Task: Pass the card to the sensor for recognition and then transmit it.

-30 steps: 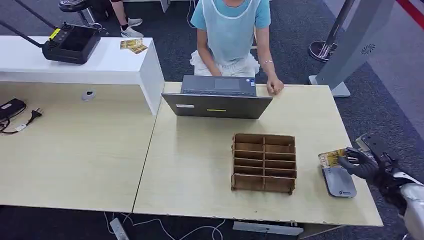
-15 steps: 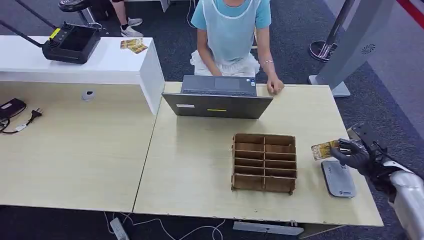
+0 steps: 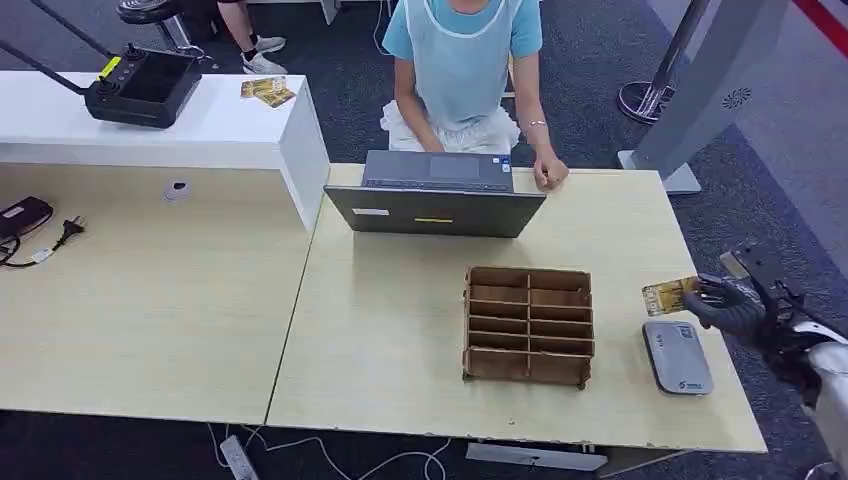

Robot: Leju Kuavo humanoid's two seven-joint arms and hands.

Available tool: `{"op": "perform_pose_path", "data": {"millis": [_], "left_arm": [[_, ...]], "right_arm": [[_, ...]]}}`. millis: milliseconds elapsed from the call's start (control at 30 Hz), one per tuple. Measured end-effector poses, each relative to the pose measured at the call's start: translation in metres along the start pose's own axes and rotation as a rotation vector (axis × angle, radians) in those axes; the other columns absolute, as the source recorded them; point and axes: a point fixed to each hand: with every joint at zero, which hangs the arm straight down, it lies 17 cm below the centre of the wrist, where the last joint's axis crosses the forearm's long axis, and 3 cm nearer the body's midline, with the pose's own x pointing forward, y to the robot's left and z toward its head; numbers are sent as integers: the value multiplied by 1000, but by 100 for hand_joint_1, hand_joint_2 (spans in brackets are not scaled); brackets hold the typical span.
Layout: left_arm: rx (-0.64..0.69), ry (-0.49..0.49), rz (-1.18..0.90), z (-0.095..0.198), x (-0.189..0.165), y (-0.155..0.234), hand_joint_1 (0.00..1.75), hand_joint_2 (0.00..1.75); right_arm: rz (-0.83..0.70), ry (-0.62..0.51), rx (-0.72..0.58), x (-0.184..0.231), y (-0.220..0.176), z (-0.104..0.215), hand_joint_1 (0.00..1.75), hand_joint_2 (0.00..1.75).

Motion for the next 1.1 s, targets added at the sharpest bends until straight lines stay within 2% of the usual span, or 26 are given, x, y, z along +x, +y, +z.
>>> {"op": "perform_pose_path", "data": {"millis": [1100], "left_arm": [[-2, 3, 1, 0, -3, -1, 0, 0]], "right_arm": [[18, 41, -11, -20, -2, 12, 175, 175]]}}
